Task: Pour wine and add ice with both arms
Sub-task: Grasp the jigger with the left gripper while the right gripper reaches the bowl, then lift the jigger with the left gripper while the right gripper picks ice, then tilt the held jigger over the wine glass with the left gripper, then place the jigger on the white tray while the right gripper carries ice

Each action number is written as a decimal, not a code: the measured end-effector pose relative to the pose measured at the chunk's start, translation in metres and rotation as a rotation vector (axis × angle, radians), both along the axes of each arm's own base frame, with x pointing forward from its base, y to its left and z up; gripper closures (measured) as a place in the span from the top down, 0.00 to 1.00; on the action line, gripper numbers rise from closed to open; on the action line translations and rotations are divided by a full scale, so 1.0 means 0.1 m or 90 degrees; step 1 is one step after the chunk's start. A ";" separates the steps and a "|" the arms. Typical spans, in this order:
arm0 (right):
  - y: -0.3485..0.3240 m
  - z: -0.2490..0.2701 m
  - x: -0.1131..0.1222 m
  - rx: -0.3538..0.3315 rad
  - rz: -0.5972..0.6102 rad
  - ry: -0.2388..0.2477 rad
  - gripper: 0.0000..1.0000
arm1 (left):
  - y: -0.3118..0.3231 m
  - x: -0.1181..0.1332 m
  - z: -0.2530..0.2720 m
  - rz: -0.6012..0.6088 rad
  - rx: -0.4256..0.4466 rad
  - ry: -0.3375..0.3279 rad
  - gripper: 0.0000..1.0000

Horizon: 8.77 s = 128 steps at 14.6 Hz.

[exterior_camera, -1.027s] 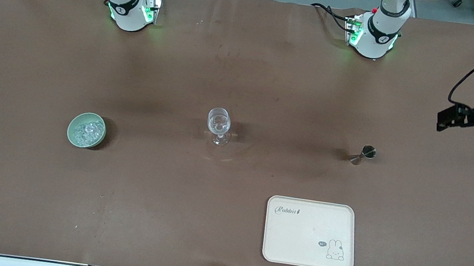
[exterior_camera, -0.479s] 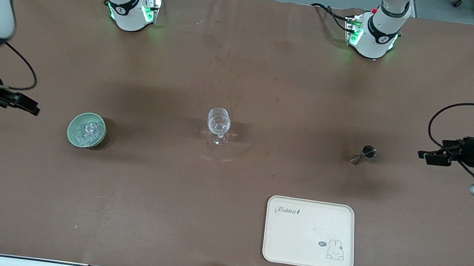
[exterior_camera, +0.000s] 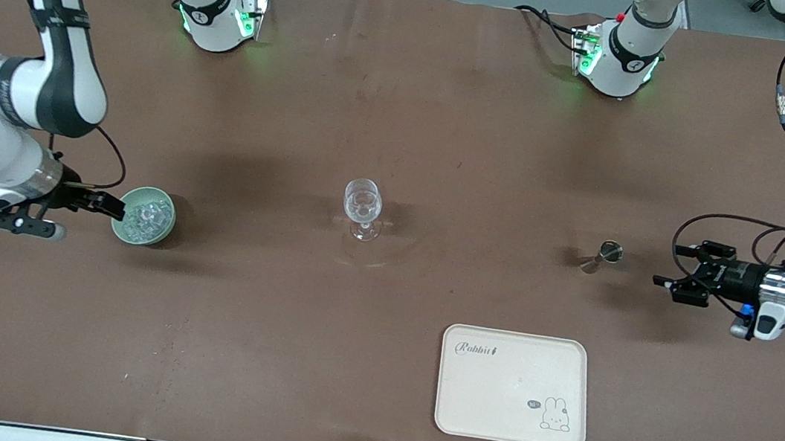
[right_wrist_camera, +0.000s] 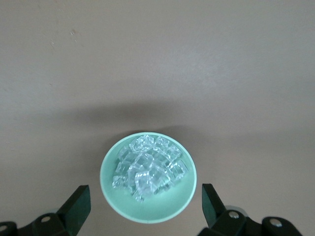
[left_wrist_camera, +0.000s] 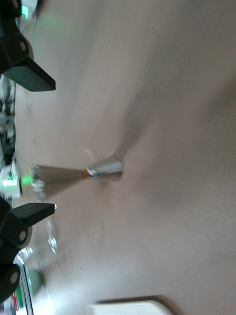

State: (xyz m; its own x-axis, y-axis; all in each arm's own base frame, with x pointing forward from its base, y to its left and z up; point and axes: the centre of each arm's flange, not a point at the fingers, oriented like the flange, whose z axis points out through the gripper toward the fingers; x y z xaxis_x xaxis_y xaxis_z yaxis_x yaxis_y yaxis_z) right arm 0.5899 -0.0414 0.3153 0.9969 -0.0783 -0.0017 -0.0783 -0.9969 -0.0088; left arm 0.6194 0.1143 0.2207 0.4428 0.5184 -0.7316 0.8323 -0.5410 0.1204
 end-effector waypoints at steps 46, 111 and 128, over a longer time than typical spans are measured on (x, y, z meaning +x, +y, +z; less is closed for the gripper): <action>0.12 -0.93 -0.35 0.003 0.076 0.010 0.35 | -2.11 0.18 0.09 0.056 -0.144 0.125 0.21; 1.36 3.38 -0.21 0.013 0.004 0.008 0.23 | -3.91 0.58 0.94 0.391 -0.019 0.243 0.21; 4.69 1.23 -0.48 -0.005 -0.053 0.067 0.23 | -2.09 1.21 -0.70 0.488 -0.149 0.080 0.21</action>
